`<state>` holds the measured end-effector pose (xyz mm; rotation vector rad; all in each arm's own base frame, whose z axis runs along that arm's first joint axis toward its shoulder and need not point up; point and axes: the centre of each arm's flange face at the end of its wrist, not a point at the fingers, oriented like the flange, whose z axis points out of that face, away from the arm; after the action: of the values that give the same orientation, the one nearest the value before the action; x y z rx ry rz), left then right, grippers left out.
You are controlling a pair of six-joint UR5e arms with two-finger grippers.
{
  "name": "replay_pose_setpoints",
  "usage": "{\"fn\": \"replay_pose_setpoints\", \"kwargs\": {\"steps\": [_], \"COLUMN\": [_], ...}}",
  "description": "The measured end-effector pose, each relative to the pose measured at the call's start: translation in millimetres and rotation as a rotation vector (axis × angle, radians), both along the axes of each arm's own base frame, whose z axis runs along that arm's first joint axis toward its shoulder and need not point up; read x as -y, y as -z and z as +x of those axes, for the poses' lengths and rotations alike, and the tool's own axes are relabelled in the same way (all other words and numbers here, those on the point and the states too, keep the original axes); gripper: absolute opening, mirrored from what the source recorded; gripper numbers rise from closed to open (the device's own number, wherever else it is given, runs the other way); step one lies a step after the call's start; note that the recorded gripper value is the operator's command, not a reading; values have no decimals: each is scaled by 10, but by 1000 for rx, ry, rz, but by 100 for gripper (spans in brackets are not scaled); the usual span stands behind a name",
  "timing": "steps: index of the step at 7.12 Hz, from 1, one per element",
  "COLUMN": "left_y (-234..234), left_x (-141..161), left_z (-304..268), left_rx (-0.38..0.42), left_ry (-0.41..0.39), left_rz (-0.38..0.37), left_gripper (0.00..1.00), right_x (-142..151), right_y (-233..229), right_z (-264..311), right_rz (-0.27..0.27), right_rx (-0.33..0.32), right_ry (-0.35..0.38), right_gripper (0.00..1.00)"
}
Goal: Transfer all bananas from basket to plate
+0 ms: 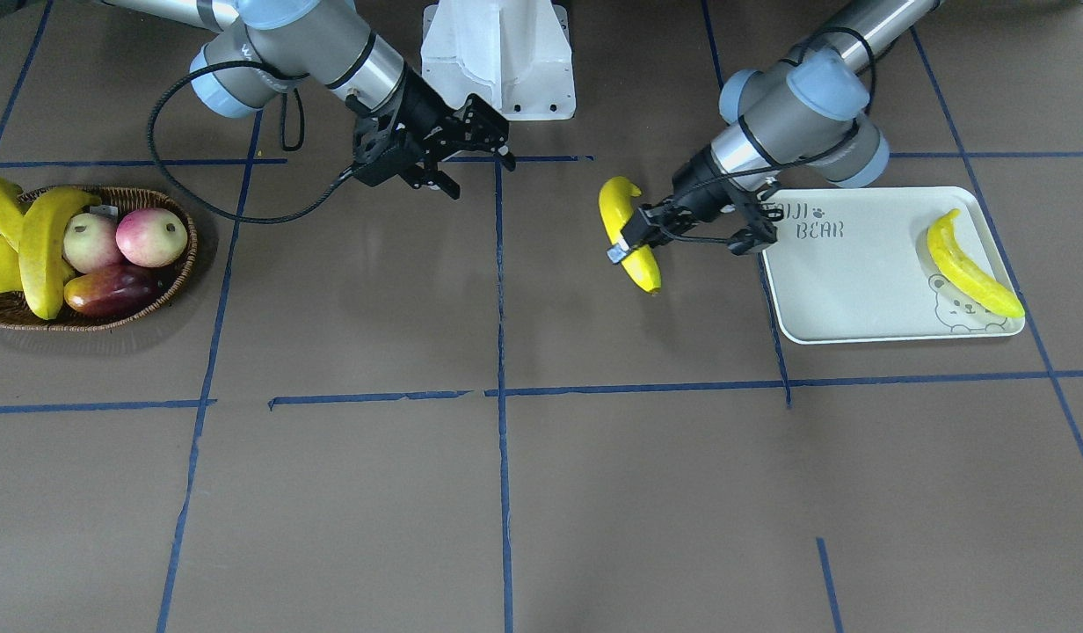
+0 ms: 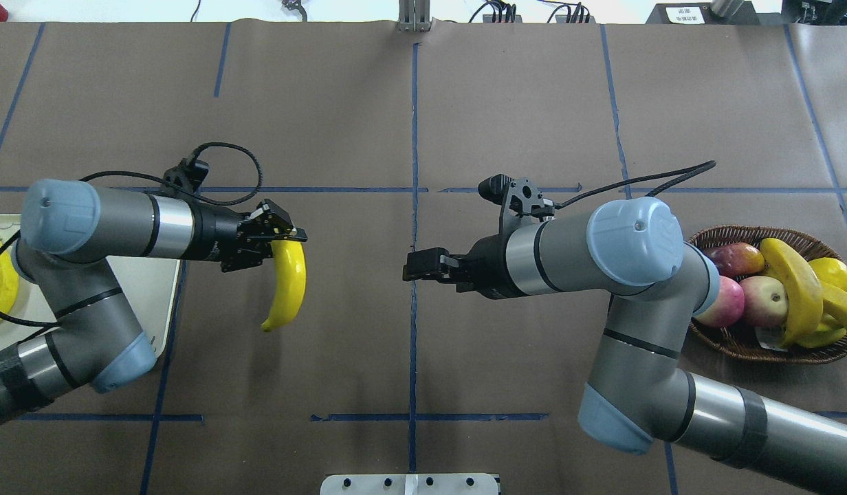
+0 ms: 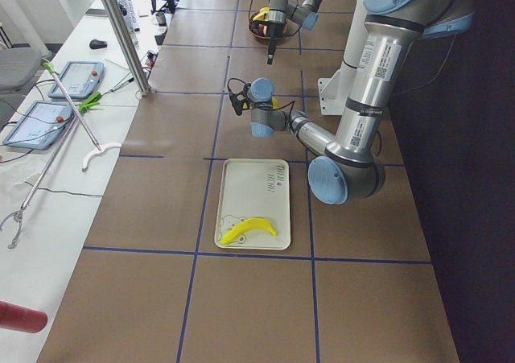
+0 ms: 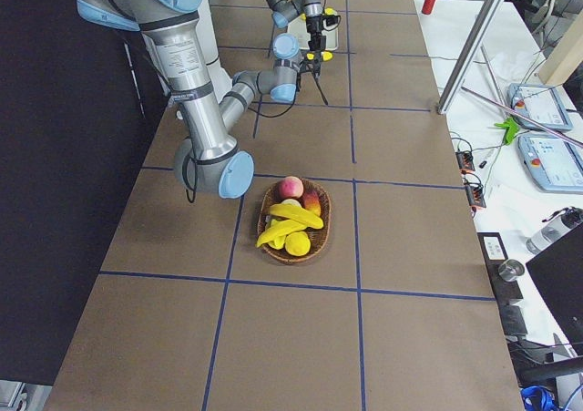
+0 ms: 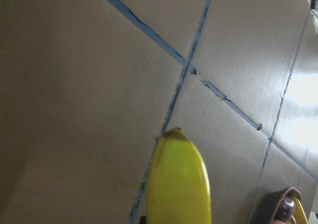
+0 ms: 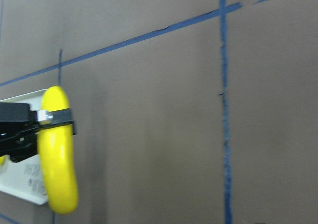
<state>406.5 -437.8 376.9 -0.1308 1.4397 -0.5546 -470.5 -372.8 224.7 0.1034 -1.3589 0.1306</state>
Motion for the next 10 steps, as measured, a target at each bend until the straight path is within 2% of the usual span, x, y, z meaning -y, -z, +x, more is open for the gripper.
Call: {"fn": "replay_pose_setpoints", "kwargs": {"steps": [2,3,5,6,7,8,10], "left_y": [-952,-1394,-2091,-2370,-2614,-2753,-2891], "left_x": [101,104,95,94,52,26,19], "left_z": [-672,-1001,-1555,-1762,-1941,-2060,-2242], "left_rx": [133,207,361,424,477,509,546], "left_ry": [88,121,142,144,136,129,125], "left_rz": [-108,-140,-139,-151,-149,-137,-107], "left_gripper": [5,5,6,13,37,99,100], "right_x": [307,380,423,422,420,416,411], "right_y": [-258,-296,-310,-313,-313,-314,-313], "right_z": [361,458,523,523,522,519,513], "right_rz": [-51,-61,-66,-67,-68,-67,-66], "right_rx": [-103,-133,-153,-156,-157,-157,-157], "right_ry": [-1,2,2,3,4,5,6], "right_gripper": [100,100,100,100,100,100,100]}}
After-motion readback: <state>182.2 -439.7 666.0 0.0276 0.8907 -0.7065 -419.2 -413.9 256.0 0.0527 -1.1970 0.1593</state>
